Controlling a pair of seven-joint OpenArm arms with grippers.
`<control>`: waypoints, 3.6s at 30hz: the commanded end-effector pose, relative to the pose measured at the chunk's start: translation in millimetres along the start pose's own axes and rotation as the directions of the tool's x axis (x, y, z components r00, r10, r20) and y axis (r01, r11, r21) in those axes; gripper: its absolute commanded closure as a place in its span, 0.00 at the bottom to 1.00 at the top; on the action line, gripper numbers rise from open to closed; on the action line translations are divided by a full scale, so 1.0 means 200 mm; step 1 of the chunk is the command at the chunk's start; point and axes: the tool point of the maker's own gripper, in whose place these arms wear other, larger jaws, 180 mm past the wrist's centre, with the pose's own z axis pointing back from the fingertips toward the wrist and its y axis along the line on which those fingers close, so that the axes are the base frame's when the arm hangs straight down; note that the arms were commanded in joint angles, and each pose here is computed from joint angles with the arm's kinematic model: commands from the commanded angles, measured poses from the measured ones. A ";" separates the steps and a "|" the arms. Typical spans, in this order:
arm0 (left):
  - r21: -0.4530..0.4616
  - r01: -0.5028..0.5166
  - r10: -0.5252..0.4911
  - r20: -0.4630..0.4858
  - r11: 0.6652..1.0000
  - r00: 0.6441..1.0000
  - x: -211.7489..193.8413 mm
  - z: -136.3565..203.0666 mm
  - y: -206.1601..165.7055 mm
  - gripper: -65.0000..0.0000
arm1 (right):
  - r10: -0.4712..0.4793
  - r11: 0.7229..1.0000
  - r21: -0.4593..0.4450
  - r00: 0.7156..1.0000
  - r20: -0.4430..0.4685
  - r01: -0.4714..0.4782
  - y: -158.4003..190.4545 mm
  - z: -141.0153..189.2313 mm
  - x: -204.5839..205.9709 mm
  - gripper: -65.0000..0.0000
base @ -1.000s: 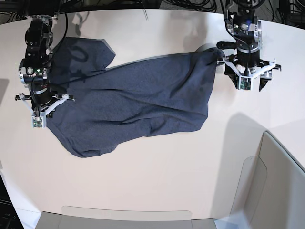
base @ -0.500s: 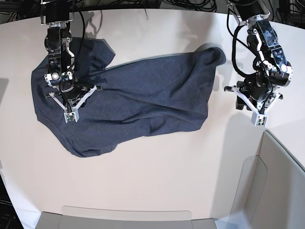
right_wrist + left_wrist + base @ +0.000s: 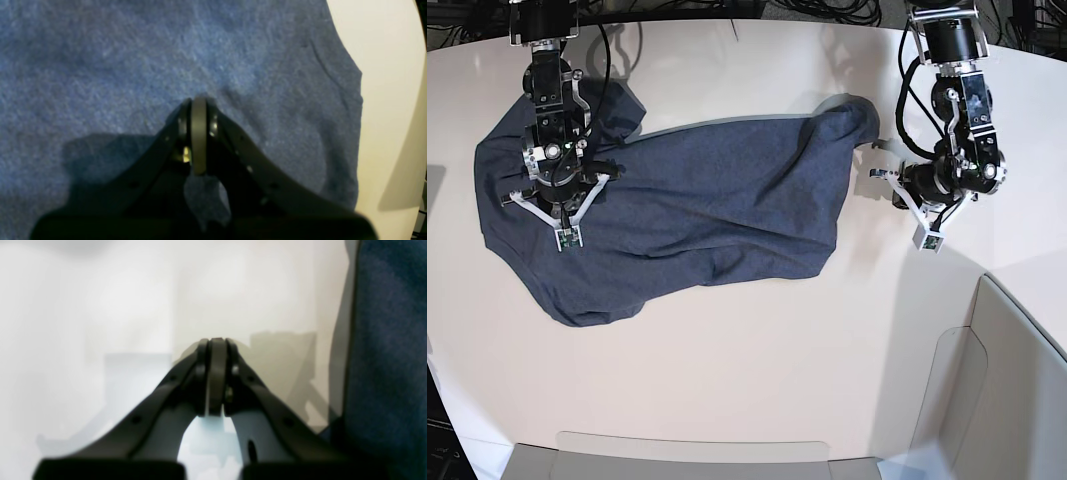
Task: Layout the t-shirt on the table in an organized manner, then fold the t-shirt properly
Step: 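Release the shirt edge with the left gripper and move it inward, then grasp the bunched shirt fabric with the left gripper near the middle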
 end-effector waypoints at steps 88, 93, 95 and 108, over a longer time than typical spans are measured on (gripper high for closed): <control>-0.237 -0.058 0.149 0.384 0.970 0.911 0.42 0.04 -0.70 1.00 | 0.090 0.993 0.089 0.990 -0.110 -0.080 0.19 -0.01 -0.20 1.00; -0.266 -0.115 0.190 0.279 0.957 0.941 0.31 -0.16 -0.72 1.00 | 0.090 0.993 0.089 0.990 -0.111 -0.080 0.19 -0.01 -0.21 1.00; -0.279 -0.128 0.204 0.263 0.952 0.943 0.30 -0.19 -0.74 1.00 | 0.092 0.992 0.092 0.989 -0.118 -0.081 0.20 -0.01 -0.23 1.00; -0.734 0.192 0.098 0.332 0.652 0.938 0.34 0.32 -1.75 1.00 | 0.095 0.992 0.094 0.987 -0.127 -0.083 0.20 -0.01 -0.25 1.00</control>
